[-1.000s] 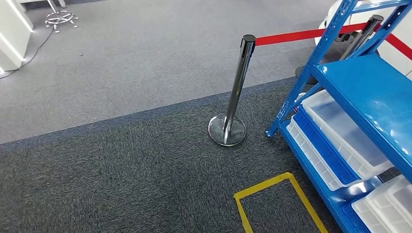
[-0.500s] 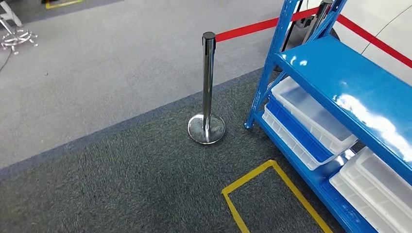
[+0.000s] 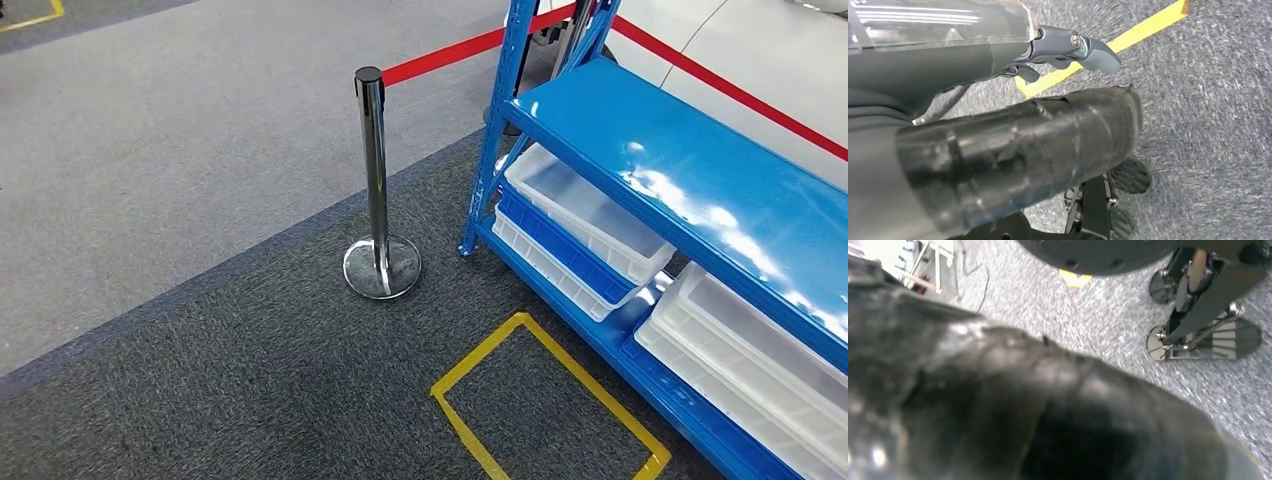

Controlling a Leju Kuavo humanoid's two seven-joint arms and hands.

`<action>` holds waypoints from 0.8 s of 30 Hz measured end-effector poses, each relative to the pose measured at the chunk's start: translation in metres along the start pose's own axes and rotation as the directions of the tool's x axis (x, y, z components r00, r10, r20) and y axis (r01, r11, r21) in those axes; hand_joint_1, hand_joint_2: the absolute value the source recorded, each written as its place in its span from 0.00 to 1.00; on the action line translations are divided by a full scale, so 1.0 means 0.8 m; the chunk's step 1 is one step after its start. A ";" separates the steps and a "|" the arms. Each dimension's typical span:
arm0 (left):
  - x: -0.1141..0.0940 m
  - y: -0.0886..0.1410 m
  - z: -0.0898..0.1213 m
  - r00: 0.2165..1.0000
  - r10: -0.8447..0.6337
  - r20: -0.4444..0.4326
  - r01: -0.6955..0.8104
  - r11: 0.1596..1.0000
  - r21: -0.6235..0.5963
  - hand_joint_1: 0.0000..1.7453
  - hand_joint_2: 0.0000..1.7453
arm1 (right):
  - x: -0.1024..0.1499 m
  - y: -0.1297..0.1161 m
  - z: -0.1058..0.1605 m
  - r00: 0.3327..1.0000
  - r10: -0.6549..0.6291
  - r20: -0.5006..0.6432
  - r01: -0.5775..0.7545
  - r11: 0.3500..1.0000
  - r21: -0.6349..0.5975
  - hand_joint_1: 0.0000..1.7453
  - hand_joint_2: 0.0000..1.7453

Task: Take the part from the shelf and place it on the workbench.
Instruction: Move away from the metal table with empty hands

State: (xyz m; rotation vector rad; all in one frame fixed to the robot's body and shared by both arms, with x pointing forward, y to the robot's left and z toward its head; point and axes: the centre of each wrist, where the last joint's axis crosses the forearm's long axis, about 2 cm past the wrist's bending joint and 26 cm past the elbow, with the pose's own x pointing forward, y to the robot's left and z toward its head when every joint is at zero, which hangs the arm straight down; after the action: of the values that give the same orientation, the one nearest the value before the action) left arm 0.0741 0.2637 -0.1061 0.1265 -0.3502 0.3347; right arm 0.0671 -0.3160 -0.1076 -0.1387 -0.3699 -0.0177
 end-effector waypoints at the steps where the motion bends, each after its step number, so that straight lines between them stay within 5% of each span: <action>1: -0.001 0.000 0.000 1.000 -0.001 -0.001 0.001 1.000 0.001 0.00 0.00 | 0.001 0.000 0.000 1.000 0.000 0.002 0.000 1.000 0.000 0.00 0.00; 24: -0.003 0.001 0.000 1.000 -0.005 -0.008 0.005 1.000 -0.002 0.00 0.00 | 0.003 0.002 0.000 1.000 0.001 0.008 -0.001 1.000 0.005 0.00 0.00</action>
State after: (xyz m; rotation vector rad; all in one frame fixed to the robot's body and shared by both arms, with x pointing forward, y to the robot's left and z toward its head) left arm 0.0719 0.2639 -0.1065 0.1246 -0.3425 0.3301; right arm 0.0699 -0.3142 -0.1073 -0.1339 -0.3780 -0.0154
